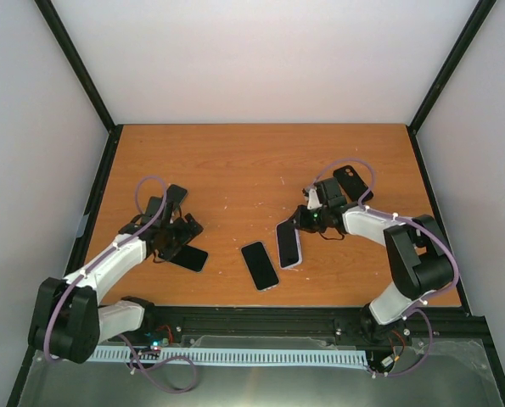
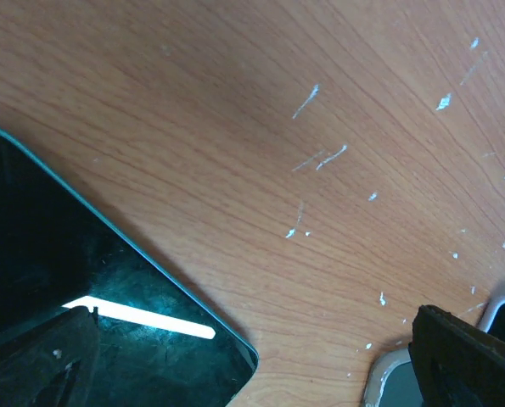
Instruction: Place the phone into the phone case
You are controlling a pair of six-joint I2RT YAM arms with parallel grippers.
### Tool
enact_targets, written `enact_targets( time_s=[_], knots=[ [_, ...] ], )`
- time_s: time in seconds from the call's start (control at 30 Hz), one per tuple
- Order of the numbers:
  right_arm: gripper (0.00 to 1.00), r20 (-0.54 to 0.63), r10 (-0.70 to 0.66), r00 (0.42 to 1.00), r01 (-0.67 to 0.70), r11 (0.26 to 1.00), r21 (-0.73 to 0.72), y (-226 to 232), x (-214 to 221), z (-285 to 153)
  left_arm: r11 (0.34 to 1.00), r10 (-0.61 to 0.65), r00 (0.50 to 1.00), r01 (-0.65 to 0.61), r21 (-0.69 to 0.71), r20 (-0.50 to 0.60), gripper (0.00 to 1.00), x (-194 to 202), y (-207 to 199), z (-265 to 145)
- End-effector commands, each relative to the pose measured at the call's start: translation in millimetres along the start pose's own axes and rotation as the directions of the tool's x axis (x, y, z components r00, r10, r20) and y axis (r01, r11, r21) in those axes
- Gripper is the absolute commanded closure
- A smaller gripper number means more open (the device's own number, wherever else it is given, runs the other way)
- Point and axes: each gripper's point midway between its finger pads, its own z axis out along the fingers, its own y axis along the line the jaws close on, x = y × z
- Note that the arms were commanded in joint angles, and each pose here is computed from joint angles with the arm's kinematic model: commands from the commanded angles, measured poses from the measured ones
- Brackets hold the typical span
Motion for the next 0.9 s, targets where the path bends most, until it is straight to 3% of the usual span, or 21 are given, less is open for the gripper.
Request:
enact_targets(
  time_s=[0.0, 0.23, 0.4, 0.63, 0.87],
  knots=[
    [0.81, 0.011, -0.013, 1.0, 0.012, 0.996, 0.086, -20.8, -5.9, 3.5, 0.998, -0.067, 0.998, 0.067, -0.02, 0.001, 0.0, -3.9, 3.4, 2.4],
    [0.66, 0.024, 0.009, 1.0, -0.012, 0.987, 0.159, -29.4, -9.2, -4.4, 0.995, -0.094, 0.996, 0.094, -0.027, 0.004, 0.0, -3.2, 5.7, 2.6],
    [0.63, 0.032, 0.028, 0.999, -0.033, 0.982, 0.188, -29.8, -6.0, -16.9, 0.993, -0.104, 0.994, 0.106, -0.044, 0.027, 0.01, -5.6, 9.9, 0.2],
    [0.96, 0.036, 0.04, 0.999, -0.042, 0.998, 0.039, -0.4, 10.0, -25.3, 0.983, -0.147, 0.986, 0.154, -0.095, 0.08, 0.01, -10.8, 22.6, -3.4],
    [0.97, 0.002, 0.093, 0.996, -0.093, 0.996, 0.015, -8.8, 30.3, -10.0, 0.971, -0.205, 0.977, 0.211, -0.113, 0.066, 0.01, -6.5, 28.5, -0.3]
  ],
)
